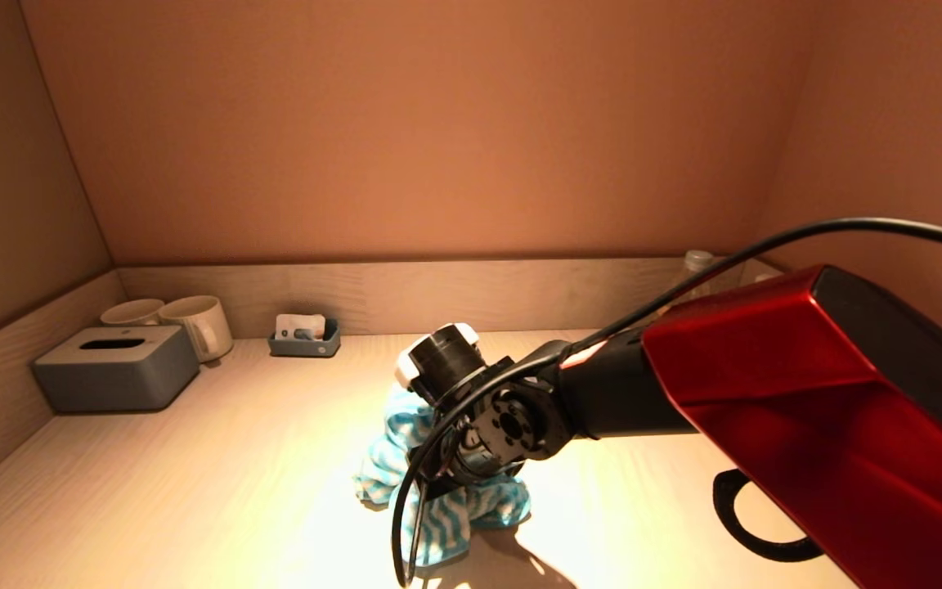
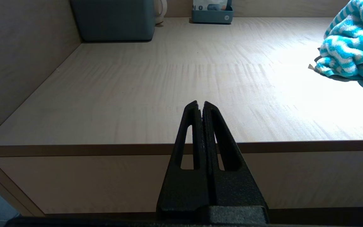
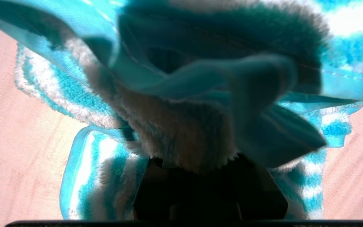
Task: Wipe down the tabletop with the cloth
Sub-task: Sweep the stains on the table
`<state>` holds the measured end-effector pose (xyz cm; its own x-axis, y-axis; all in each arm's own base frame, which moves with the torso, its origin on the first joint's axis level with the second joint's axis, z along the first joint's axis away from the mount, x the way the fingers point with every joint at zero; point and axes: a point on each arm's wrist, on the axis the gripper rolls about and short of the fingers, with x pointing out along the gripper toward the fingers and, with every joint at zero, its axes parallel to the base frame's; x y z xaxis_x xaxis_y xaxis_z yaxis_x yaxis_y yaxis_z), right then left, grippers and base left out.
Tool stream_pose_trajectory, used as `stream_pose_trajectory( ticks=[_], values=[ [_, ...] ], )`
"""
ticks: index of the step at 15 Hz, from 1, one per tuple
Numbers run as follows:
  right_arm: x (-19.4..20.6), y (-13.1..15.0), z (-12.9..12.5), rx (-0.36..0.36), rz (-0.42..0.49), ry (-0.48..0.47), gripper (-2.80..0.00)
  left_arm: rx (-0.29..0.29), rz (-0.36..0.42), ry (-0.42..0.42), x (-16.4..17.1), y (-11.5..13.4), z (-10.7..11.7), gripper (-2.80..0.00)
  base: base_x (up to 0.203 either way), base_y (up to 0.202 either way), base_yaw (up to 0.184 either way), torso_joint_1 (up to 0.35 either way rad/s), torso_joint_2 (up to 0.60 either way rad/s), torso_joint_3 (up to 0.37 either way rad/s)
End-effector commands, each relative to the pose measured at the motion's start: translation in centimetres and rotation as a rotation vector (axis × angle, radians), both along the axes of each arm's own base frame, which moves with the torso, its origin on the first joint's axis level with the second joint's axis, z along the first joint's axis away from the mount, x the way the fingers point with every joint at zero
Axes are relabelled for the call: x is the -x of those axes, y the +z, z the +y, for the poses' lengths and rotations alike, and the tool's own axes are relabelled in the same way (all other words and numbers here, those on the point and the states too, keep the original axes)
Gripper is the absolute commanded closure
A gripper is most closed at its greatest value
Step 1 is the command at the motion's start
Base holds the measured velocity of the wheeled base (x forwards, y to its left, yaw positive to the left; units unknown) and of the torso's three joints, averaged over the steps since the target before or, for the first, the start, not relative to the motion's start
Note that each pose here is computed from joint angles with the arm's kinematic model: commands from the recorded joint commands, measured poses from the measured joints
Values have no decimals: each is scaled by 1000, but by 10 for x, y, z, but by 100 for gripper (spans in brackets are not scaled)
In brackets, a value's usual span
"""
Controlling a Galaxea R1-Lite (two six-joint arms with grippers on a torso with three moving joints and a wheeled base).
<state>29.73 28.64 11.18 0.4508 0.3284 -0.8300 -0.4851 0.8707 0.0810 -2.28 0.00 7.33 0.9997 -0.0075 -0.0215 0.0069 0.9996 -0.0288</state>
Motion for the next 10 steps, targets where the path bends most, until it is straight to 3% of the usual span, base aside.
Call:
stream_pose_trajectory(
  ticks=[1, 10],
  values=[
    [-1, -4, 1, 8, 9, 2, 0, 0, 0, 0, 0, 0, 0, 0, 0, 0, 0, 0, 0, 0],
    [-30, -14, 46, -33, -74, 12, 0, 0, 0, 0, 0, 0, 0, 0, 0, 0, 0, 0, 0, 0]
  ],
)
